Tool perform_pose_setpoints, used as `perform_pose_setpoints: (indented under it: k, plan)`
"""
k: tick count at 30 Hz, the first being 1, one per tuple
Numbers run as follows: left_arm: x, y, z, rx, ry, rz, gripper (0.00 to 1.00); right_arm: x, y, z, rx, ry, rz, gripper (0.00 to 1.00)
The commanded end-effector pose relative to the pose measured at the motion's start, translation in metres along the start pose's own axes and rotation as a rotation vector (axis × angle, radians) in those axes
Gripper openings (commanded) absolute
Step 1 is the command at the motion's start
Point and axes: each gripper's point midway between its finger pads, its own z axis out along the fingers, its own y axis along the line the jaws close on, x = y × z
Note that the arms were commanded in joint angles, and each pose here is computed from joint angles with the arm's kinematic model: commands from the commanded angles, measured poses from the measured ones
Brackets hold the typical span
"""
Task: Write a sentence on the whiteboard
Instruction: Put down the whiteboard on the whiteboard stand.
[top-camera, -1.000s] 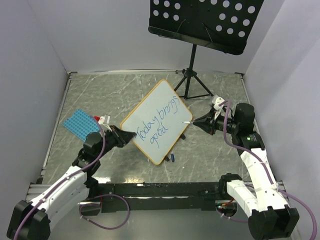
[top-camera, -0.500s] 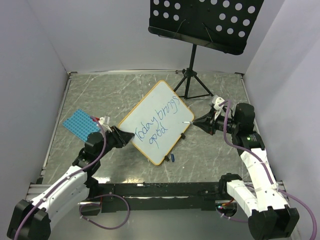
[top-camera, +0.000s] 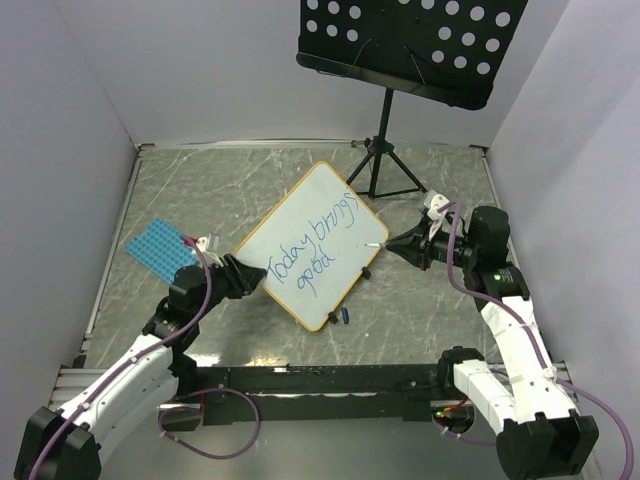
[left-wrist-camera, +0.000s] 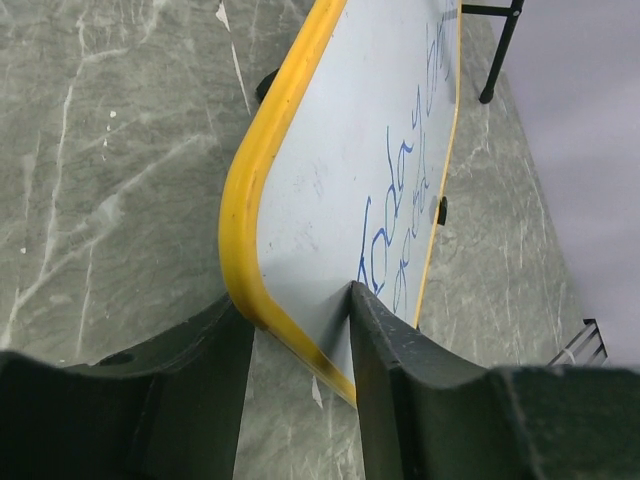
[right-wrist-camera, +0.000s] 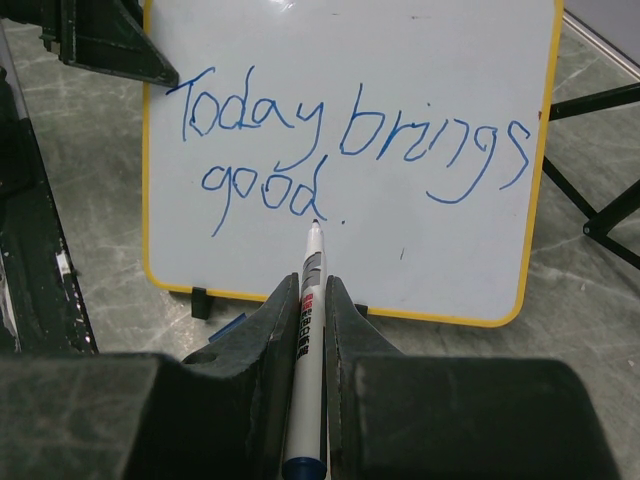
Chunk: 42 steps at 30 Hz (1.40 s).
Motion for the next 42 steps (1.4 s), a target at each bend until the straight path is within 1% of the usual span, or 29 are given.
perform_pose_setpoints:
  k: [1, 5, 9, 10, 19, 20, 24, 25, 27, 28, 29, 30, 32, 33, 34, 35, 36, 37, 38, 40, 42]
  plan:
    - [0.013, 0.013, -0.005, -0.050, 0.059, 0.030, 0.46, -0.004, 0.001, 0.000, -0.011, -0.017, -0.019, 0.00]
    - [0.009, 0.004, -0.005, -0.017, 0.054, 0.036, 0.51, -0.004, 0.001, 0.000, -0.013, -0.015, -0.017, 0.00]
    - [0.006, -0.002, -0.006, 0.012, 0.048, 0.039, 0.54, -0.004, 0.000, 0.000, -0.010, -0.015, -0.018, 0.00]
    - [0.003, -0.005, -0.006, 0.021, 0.041, 0.041, 0.56, -0.003, 0.000, 0.000, -0.010, -0.013, -0.014, 0.00]
    - [-0.009, -0.025, -0.011, 0.085, 0.023, 0.046, 0.65, -0.004, 0.000, 0.000, -0.009, -0.016, -0.018, 0.00]
    - [-0.011, -0.026, -0.011, 0.088, 0.019, 0.044, 0.68, -0.004, 0.000, 0.000, -0.008, -0.014, -0.018, 0.00]
    - [-0.017, -0.038, -0.015, 0.127, 0.011, 0.040, 0.72, -0.004, 0.000, -0.001, -0.006, -0.015, -0.018, 0.00]
    - [-0.018, -0.040, -0.016, 0.134, 0.009, 0.040, 0.76, -0.004, 0.000, -0.001, -0.008, -0.016, -0.019, 0.00]
    - [-0.023, -0.045, -0.019, 0.142, 0.002, 0.041, 0.77, -0.004, 0.000, -0.001, -0.006, -0.015, -0.019, 0.00]
    - [-0.024, -0.045, -0.021, 0.136, -0.001, 0.039, 0.82, -0.004, 0.000, 0.000, -0.008, -0.015, -0.020, 0.00]
    - [-0.025, -0.045, -0.022, 0.129, -0.002, 0.036, 0.83, -0.003, 0.000, 0.000, -0.008, -0.013, -0.017, 0.00]
    - [-0.025, -0.044, -0.024, 0.113, 0.004, 0.032, 0.89, -0.004, 0.000, 0.000, -0.008, -0.014, -0.018, 0.00]
    - [-0.032, -0.043, -0.029, 0.085, -0.015, 0.023, 0.90, -0.004, 0.000, 0.000, -0.010, -0.014, -0.019, 0.00]
    - [-0.030, -0.040, -0.033, 0.064, -0.007, 0.010, 0.95, -0.004, 0.000, 0.000, -0.008, -0.014, -0.020, 0.00]
    - [-0.032, -0.039, -0.035, 0.049, -0.011, 0.004, 0.95, -0.004, 0.000, 0.000, -0.008, -0.014, -0.020, 0.00]
    - [-0.038, -0.037, -0.037, 0.022, -0.030, -0.002, 0.99, -0.004, 0.000, 0.000, -0.008, -0.014, -0.018, 0.00]
    - [-0.036, -0.034, -0.042, -0.004, -0.022, -0.013, 0.97, -0.003, 0.000, 0.000, -0.009, -0.013, -0.016, 0.00]
    - [-0.036, -0.031, -0.044, -0.025, -0.018, -0.018, 0.97, -0.004, 0.000, 0.000, -0.008, -0.014, -0.018, 0.00]
    - [-0.044, -0.029, -0.047, -0.056, -0.044, -0.024, 0.96, -0.004, 0.000, 0.000, -0.008, -0.014, -0.018, 0.00]
    - [-0.043, -0.022, -0.053, -0.113, -0.035, -0.058, 0.97, -0.004, 0.000, -0.001, -0.006, -0.015, -0.018, 0.00]
    - [-0.050, -0.027, -0.056, -0.117, -0.050, -0.083, 0.97, -0.004, 0.001, 0.000, -0.008, -0.015, -0.020, 0.00]
